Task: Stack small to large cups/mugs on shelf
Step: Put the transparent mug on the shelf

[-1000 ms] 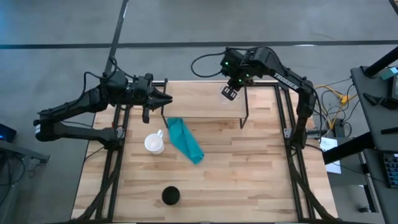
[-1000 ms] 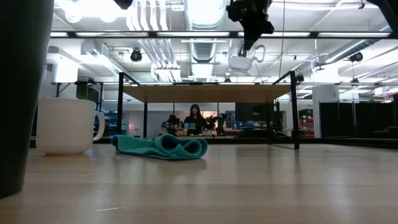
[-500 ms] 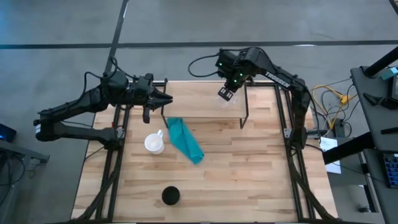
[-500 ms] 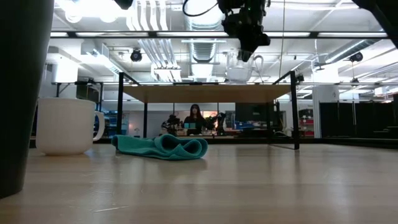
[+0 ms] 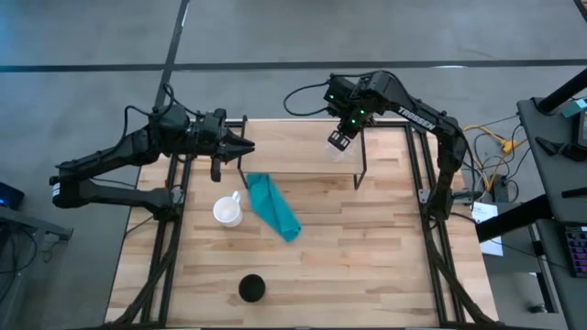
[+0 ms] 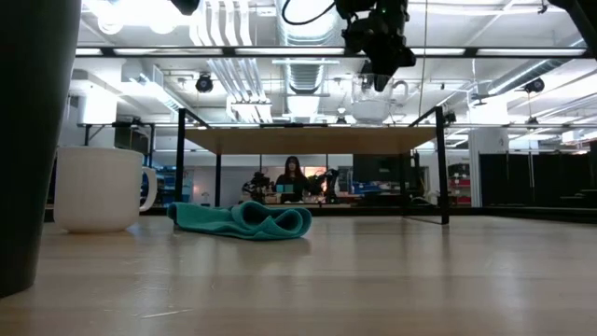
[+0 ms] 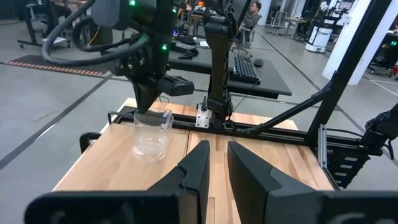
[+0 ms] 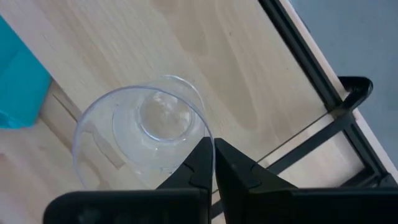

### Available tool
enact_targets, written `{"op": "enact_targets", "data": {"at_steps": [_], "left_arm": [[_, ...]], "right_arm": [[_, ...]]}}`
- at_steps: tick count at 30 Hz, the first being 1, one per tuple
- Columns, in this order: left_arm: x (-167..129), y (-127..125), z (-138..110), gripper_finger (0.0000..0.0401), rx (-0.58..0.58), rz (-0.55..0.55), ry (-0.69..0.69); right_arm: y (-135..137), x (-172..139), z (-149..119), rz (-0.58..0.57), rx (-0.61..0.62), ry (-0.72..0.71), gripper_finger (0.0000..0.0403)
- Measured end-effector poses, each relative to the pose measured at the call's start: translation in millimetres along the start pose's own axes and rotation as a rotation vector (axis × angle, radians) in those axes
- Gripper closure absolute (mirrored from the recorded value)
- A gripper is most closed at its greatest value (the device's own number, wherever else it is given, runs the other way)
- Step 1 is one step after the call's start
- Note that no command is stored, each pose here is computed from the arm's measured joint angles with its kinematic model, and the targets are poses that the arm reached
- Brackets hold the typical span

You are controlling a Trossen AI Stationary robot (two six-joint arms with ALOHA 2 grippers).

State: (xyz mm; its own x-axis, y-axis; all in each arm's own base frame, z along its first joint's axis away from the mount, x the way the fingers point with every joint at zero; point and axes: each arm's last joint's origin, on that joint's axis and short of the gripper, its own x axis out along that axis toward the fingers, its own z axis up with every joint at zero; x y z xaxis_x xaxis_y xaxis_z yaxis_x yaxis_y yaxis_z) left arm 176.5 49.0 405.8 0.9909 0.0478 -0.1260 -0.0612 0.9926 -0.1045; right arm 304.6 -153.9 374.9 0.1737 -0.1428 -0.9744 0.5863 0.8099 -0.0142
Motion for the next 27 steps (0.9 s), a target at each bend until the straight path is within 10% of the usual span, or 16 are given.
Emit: {"op": "enact_targets", "data": {"at_steps": [27], "left_arm": [[0,0,0,0.0357,0.000,0.000,0.001]], "right_arm": [[0,13,-3,-0.011,-0.016,0.051,0.0394]]}}
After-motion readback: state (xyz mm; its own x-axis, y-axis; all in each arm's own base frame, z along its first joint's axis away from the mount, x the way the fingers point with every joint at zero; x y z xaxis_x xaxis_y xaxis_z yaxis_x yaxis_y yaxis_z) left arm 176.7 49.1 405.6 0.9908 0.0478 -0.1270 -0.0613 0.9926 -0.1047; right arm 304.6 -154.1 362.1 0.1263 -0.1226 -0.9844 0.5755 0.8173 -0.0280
